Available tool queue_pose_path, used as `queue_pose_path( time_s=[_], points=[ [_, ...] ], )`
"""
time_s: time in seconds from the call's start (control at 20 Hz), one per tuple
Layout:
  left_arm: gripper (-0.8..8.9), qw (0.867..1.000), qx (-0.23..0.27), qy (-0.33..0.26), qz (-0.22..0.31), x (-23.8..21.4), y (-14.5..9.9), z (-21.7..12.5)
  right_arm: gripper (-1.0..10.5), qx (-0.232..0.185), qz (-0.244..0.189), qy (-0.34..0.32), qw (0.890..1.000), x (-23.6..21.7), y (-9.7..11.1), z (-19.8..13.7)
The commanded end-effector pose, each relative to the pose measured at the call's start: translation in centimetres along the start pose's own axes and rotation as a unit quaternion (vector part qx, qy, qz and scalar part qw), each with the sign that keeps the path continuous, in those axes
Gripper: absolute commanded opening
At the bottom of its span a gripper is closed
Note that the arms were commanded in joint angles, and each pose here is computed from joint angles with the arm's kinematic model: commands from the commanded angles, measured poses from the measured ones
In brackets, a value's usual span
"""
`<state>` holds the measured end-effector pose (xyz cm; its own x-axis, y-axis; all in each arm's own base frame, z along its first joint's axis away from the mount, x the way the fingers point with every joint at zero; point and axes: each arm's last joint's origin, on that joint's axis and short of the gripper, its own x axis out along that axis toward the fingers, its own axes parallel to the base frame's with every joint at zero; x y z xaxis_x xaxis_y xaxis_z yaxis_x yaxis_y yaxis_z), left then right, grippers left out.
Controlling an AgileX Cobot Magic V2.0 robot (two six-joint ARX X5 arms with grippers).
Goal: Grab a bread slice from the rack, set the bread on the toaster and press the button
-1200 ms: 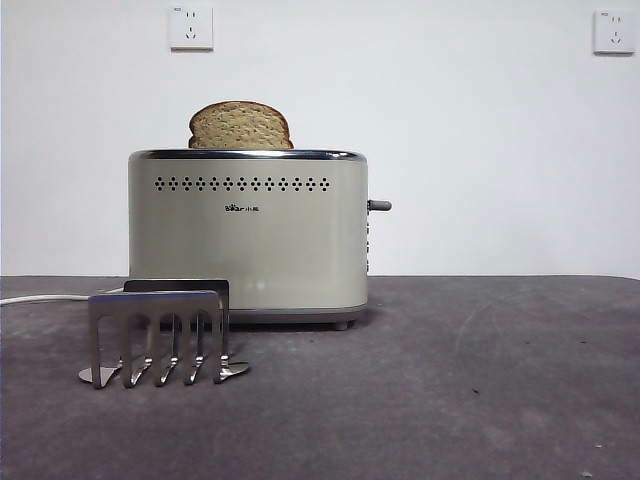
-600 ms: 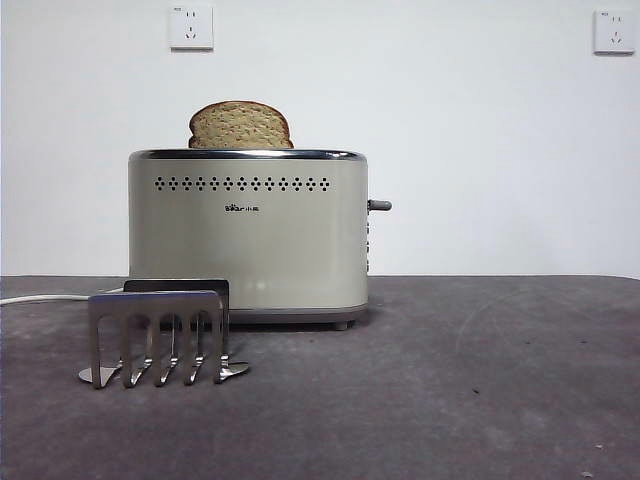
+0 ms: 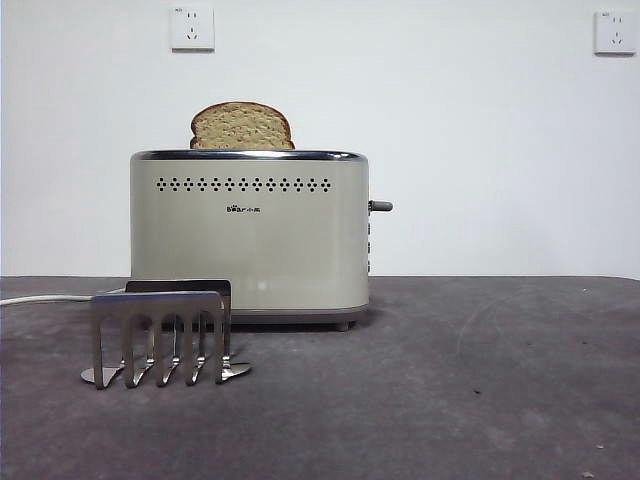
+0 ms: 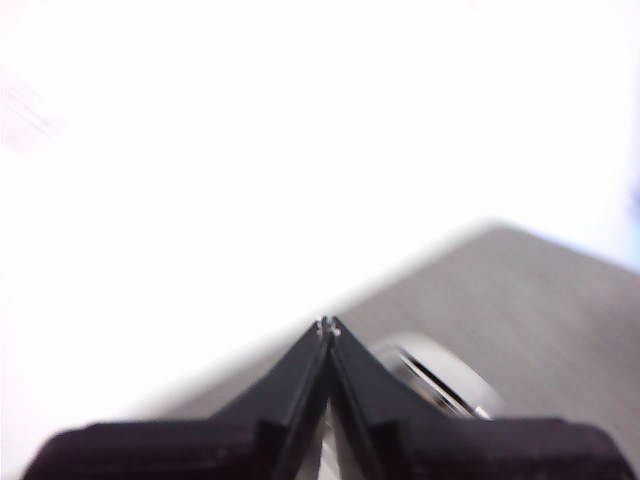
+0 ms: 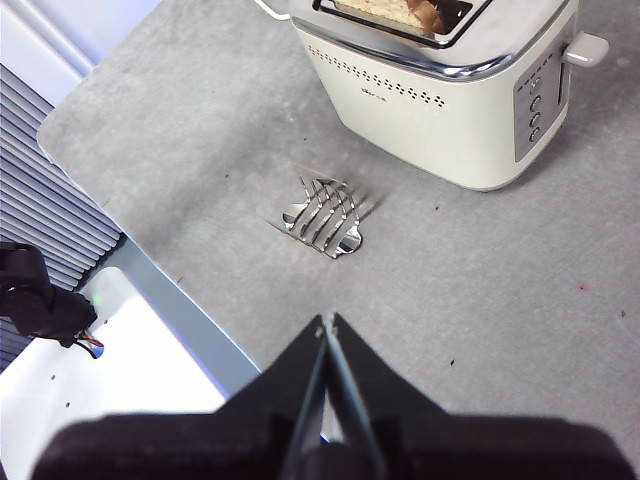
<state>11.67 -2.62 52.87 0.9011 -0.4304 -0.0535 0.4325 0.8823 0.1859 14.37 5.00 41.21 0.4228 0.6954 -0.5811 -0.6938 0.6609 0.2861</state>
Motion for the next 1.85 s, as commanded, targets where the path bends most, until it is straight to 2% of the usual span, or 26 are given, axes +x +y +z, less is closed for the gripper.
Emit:
queue_pose_path(
  time_s=[0.05,0.2,0.4,0.7,0.9,1.2,1.6,1.85],
  points=[
    [-0.03,0.995,0.036,-0.072,0.065,-1.1,0.4,-1.5,0.0,-0.004,0.0,0.003,1.0,0.2,-0.1,-0.1],
    [-0.03,0.983,0.061,-0.12,0.121,-2.2,-0.1,-6.0,0.0,-0.003,0.0,0.003,1.0,0.2,-0.1,-0.1],
    [-0.03,0.972,0.065,-0.127,0.187,-2.2,-1.1,-14.5,0.0,-0.003,0.0,0.003,1.0,0.2,-0.1,-0.1],
    [-0.03,0.977,0.038,-0.079,0.195,-1.4,-3.0,-26.1,0.0,-0.003,0.0,0.003,1.0,0.2,-0.1,-0.1],
    [-0.03,0.978,0.018,-0.046,0.2,-1.1,-3.8,-30.8,0.0,-0.003,0.0,0.003,1.0,0.2,-0.1,-0.1],
    [-0.03,0.978,-0.024,-0.021,0.206,-0.9,-4.6,-35.5,0.0,-0.003,0.0,0.003,1.0,0.2,-0.1,-0.1],
    [-0.03,0.976,-0.071,0.088,0.185,-1.2,-5.3,-38.0,0.0,-0.003,0.0,0.003,1.0,0.2,-0.1,-0.1],
    [-0.03,0.971,-0.125,0.074,0.188,-1.2,-5.3,-37.9,0.0,-0.003,-0.001,0.003,1.0,0.2,-0.1,-0.1]
  ],
)
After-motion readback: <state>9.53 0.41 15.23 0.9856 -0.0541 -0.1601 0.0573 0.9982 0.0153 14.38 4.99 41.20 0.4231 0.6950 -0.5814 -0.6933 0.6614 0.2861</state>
